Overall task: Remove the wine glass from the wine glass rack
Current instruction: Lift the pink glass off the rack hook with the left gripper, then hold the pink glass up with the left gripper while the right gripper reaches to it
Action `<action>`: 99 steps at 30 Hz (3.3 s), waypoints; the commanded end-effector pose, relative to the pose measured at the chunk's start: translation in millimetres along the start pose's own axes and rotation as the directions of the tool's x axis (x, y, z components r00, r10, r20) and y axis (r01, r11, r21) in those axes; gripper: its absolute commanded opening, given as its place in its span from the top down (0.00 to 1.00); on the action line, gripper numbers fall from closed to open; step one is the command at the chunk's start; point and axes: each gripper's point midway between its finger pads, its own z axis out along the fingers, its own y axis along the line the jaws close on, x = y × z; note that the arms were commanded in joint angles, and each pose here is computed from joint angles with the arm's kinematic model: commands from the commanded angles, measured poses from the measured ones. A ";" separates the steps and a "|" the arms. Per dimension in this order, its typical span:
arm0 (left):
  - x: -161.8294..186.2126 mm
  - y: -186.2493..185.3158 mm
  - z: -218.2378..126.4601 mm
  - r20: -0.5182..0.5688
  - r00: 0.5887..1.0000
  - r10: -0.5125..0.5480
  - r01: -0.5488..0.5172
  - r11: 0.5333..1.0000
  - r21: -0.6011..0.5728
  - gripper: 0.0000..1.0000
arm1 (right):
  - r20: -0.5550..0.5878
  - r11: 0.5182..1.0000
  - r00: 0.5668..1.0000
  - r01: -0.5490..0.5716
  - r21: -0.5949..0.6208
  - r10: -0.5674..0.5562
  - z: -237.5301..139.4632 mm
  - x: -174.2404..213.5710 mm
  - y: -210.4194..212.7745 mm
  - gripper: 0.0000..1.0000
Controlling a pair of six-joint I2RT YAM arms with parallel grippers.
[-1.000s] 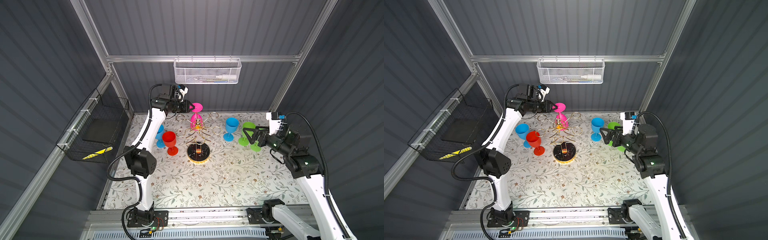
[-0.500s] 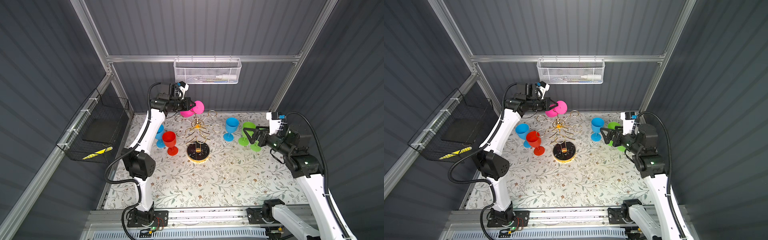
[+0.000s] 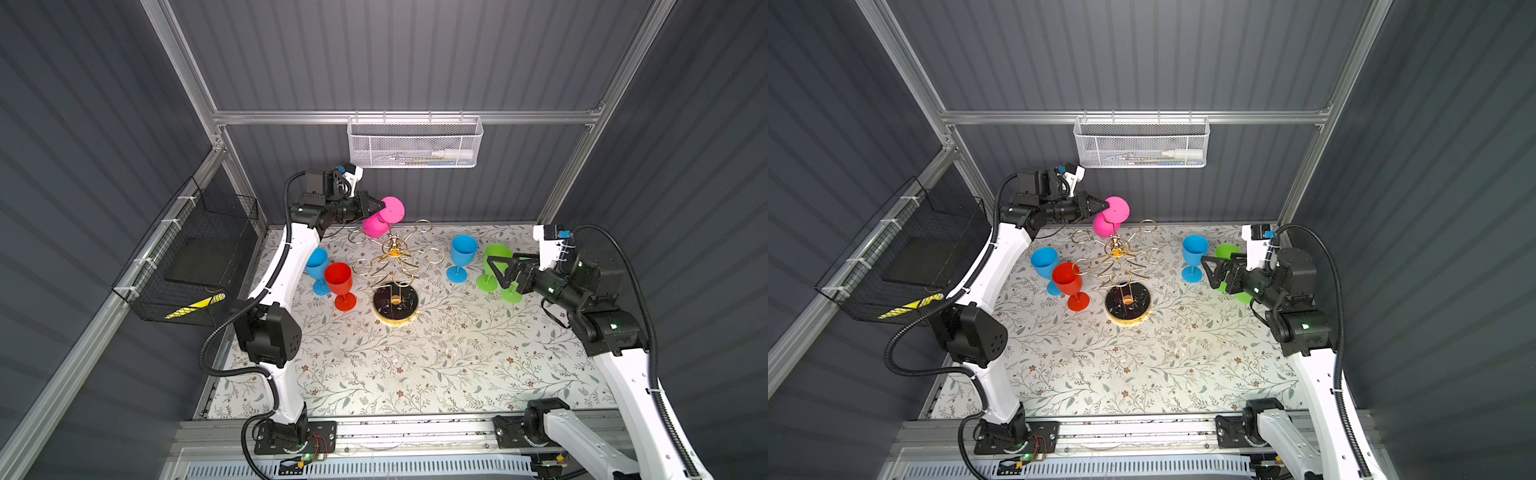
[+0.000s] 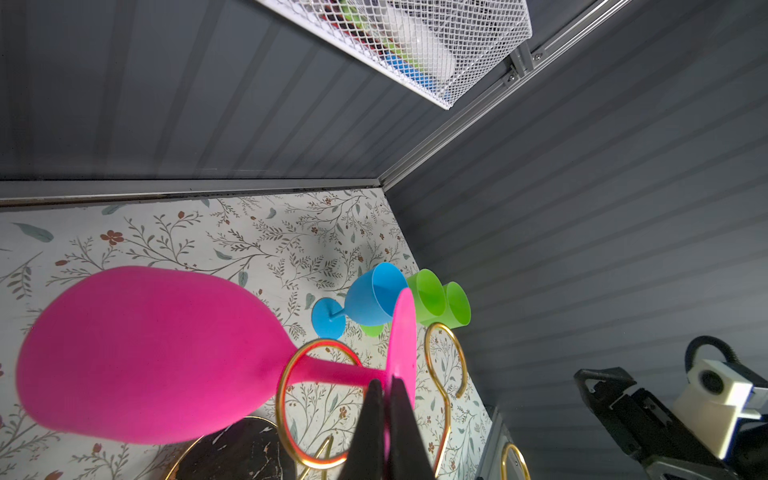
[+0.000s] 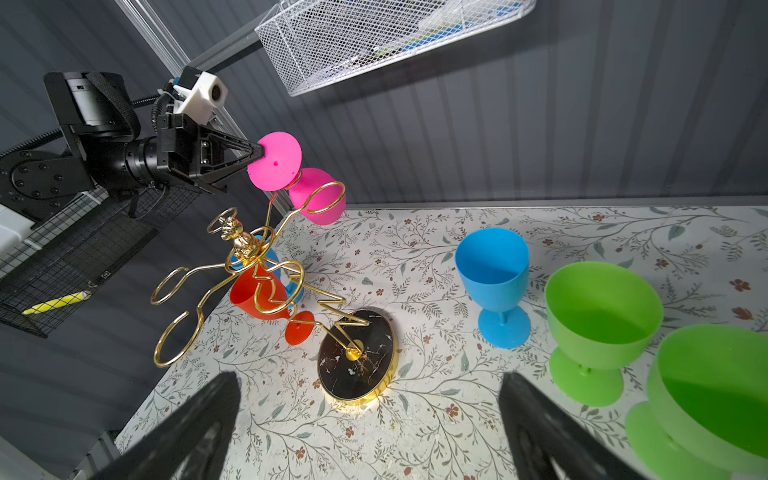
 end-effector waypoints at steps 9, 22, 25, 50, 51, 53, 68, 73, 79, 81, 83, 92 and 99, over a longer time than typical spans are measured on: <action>-0.4 -26.4 -16.6 0.029 1.000 0.011 -0.013 0.997 0.071 1.00 | 0.023 1.000 1.000 0.006 0.001 -0.006 -11.9 -8.5 6.8 0.01; 15.9 -23.4 -18.7 -0.011 1.000 -0.025 0.025 0.997 0.069 1.00 | 0.034 1.000 0.999 -0.002 0.014 0.001 -16.5 -11.0 6.8 0.01; 19.2 -23.6 -20.7 -0.014 1.000 -0.024 0.025 0.997 0.067 1.00 | 0.036 1.000 0.999 0.000 0.014 0.000 -18.0 -12.0 7.7 0.01; 23.3 -57.7 3.8 -0.040 0.999 -0.011 0.018 0.981 0.192 1.00 | 0.068 1.000 0.998 0.007 0.026 -0.009 -25.3 -23.7 11.2 0.01; 21.1 -58.9 4.6 -0.035 0.999 -0.011 0.017 0.980 0.198 1.00 | 0.067 1.000 0.998 0.008 0.026 -0.010 -25.2 -23.6 11.2 0.01; 17.8 -60.9 6.0 -0.028 1.000 -0.010 0.016 0.978 0.207 1.00 | 0.070 1.000 0.997 0.013 0.028 -0.015 -26.0 -24.4 11.4 0.01; -21.5 -114.8 -16.9 0.088 0.994 0.069 -0.095 0.936 0.339 1.00 | 0.171 0.990 0.975 0.138 0.016 -0.139 -24.4 -57.2 19.7 0.01; -31.8 -137.1 -33.5 0.125 0.990 0.064 -0.109 0.911 0.398 1.00 | 0.216 0.977 0.955 0.213 -0.026 -0.202 -19.5 -70.6 29.0 0.01; -37.3 -168.0 -55.6 0.157 0.985 0.073 -0.140 0.869 0.474 1.00 | 0.286 0.948 0.916 0.311 -0.066 -0.281 -20.9 -81.8 42.6 0.01; -37.7 -177.1 -63.0 0.160 0.984 0.073 -0.144 0.854 0.500 1.00 | 0.311 0.937 0.902 0.340 -0.087 -0.298 -20.6 -85.2 48.4 0.01; -35.5 -186.1 -69.4 0.151 0.986 0.073 -0.143 0.837 0.528 1.00 | 0.328 0.927 0.893 0.360 -0.110 -0.308 -19.3 -87.7 54.2 0.01; -22.4 -217.7 -99.3 0.127 0.985 0.115 -0.168 0.795 0.583 1.00 | 0.345 0.824 0.819 0.537 -0.180 -0.458 10.5 -86.6 92.9 0.01; -6.9 -229.2 -112.1 0.066 0.992 0.112 -0.128 0.759 0.639 1.00 | 0.383 0.713 0.713 0.680 -0.172 -0.588 31.4 -89.1 125.5 0.01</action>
